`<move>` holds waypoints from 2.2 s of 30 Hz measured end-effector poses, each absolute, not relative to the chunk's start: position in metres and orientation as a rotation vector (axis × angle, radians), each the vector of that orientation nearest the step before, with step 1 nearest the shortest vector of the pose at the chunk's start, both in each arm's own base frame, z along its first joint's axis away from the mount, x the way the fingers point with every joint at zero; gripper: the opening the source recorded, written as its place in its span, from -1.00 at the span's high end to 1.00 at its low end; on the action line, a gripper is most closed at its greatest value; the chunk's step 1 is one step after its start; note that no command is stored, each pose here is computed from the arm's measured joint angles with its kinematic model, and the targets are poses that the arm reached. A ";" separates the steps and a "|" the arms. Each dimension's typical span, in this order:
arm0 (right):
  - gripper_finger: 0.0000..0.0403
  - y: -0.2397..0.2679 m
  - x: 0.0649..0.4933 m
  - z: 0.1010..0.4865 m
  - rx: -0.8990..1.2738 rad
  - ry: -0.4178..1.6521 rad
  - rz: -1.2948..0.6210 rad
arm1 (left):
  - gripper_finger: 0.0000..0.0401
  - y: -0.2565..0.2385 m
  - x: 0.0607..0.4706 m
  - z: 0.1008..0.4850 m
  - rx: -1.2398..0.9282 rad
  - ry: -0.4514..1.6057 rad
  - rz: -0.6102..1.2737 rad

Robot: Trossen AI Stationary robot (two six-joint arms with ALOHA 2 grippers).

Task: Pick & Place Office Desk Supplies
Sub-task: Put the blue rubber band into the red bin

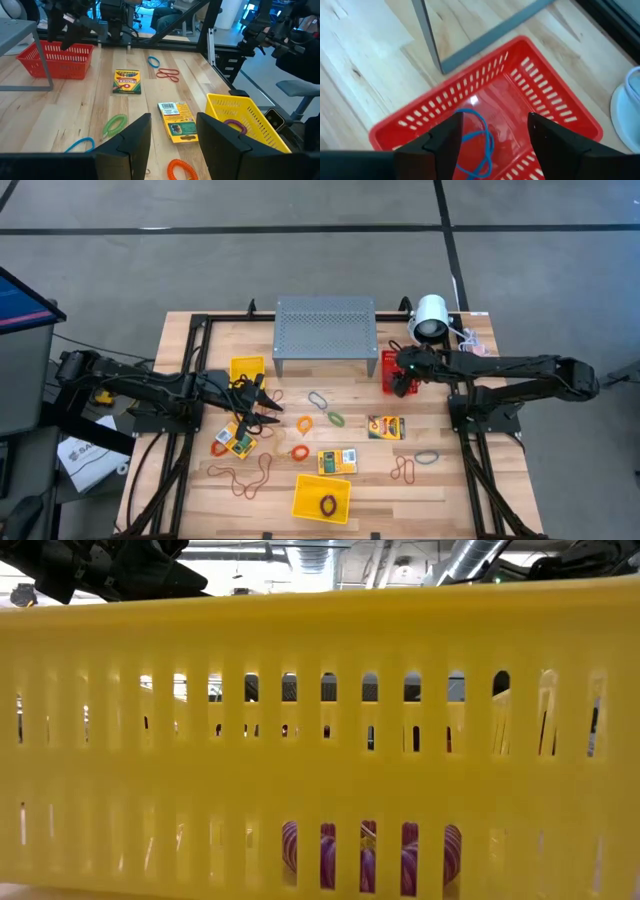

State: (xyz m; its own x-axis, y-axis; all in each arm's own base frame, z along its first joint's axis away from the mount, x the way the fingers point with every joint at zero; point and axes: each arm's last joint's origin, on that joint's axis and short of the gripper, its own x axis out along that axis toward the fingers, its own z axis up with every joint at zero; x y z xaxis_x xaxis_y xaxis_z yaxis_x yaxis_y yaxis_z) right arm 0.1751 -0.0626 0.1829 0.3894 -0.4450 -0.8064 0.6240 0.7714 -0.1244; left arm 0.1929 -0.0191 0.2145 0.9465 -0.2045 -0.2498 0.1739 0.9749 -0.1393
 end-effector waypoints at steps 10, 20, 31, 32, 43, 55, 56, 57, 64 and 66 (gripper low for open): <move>-0.07 -0.054 0.178 0.185 0.186 0.942 -0.634 | 0.23 -0.019 0.193 0.215 -0.117 0.266 -0.193; -0.06 -0.025 0.173 0.219 0.125 0.780 -0.474 | 0.23 -0.019 0.193 0.214 -0.116 0.268 -0.193; -0.06 0.024 0.160 0.245 0.190 0.830 -0.237 | 0.23 -0.019 0.193 0.215 -0.115 0.262 -0.193; -0.06 0.028 0.159 0.245 0.204 0.850 -0.230 | 0.23 -0.019 0.193 0.215 -0.115 0.262 -0.193; -0.06 0.079 0.152 0.235 0.188 1.151 -0.206 | 0.23 -0.019 0.195 0.222 -0.116 0.182 -0.198; -0.06 0.120 0.149 0.213 0.057 1.383 -0.096 | 0.23 -0.019 0.196 0.230 -0.144 0.107 -0.201; -0.06 0.123 0.148 0.210 0.042 1.405 -0.094 | 0.23 -0.019 0.196 0.231 -0.149 0.101 -0.201; -0.06 0.125 0.148 0.208 0.026 1.419 -0.091 | 0.23 -0.019 0.196 0.231 -0.159 0.095 -0.201; -0.06 0.142 0.149 0.185 -0.094 1.499 -0.103 | 0.23 -0.019 0.196 0.233 -0.189 0.077 -0.203; -0.06 0.144 0.150 0.180 -0.129 1.506 -0.122 | 0.23 -0.019 0.196 0.233 -0.194 0.078 -0.203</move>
State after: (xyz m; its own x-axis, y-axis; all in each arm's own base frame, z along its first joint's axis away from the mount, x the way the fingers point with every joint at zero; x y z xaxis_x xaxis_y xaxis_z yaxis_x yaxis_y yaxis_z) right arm 0.1496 0.1443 0.1796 0.0615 -0.1602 -0.9852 0.0001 0.9870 -0.1605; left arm 0.1958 -0.0194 0.2333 0.9766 -0.2074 -0.0570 0.1925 0.9609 -0.1988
